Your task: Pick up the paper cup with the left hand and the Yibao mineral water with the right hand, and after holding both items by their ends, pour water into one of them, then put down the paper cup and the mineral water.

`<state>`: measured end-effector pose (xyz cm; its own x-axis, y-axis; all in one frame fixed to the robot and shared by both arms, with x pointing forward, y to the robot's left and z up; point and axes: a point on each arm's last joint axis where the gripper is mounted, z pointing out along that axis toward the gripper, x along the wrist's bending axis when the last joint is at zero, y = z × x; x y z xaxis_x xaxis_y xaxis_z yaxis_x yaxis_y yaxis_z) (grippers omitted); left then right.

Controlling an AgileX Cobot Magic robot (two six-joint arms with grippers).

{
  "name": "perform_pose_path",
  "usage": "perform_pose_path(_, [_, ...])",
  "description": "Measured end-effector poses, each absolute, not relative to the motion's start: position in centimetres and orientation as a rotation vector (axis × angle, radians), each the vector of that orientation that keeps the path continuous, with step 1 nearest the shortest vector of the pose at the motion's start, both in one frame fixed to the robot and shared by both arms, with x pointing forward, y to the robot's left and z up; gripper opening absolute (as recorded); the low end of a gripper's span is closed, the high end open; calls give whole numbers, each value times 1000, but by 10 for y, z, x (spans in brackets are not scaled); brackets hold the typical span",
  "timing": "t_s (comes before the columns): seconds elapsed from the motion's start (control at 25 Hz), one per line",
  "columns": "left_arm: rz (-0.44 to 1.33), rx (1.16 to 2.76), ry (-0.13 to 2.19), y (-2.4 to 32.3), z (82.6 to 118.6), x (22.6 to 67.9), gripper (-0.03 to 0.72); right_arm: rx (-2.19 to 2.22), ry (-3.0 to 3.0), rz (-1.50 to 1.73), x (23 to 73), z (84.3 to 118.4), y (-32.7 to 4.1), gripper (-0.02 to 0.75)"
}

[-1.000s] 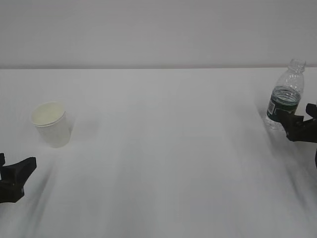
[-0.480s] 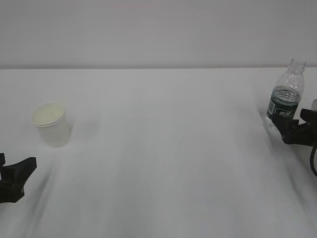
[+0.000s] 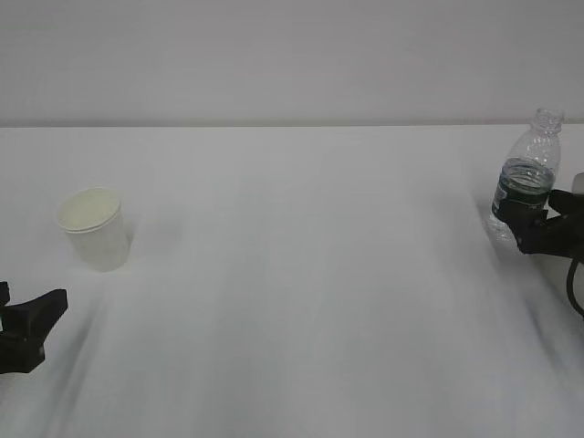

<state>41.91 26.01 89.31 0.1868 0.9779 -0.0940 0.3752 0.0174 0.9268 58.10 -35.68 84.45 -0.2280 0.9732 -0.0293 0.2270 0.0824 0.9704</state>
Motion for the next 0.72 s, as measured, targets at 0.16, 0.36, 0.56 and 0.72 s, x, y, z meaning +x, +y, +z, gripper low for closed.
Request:
perform_pose_path(0.16, [810, 1525, 1346, 260, 893, 419, 521, 1233, 1585, 1225, 585, 839, -357, 664])
perform_pose_path(0.36, [810, 1525, 1346, 260, 893, 419, 521, 1207, 1598, 1249, 595, 836, -350, 664])
perform_pose_path(0.56, [810, 1525, 1346, 260, 893, 419, 520, 1191, 1603, 1255, 601, 835, -347, 663])
perform_pose_path(0.72, [810, 1525, 1346, 260, 893, 419, 520, 1185, 1606, 1246, 606, 836, -348, 657])
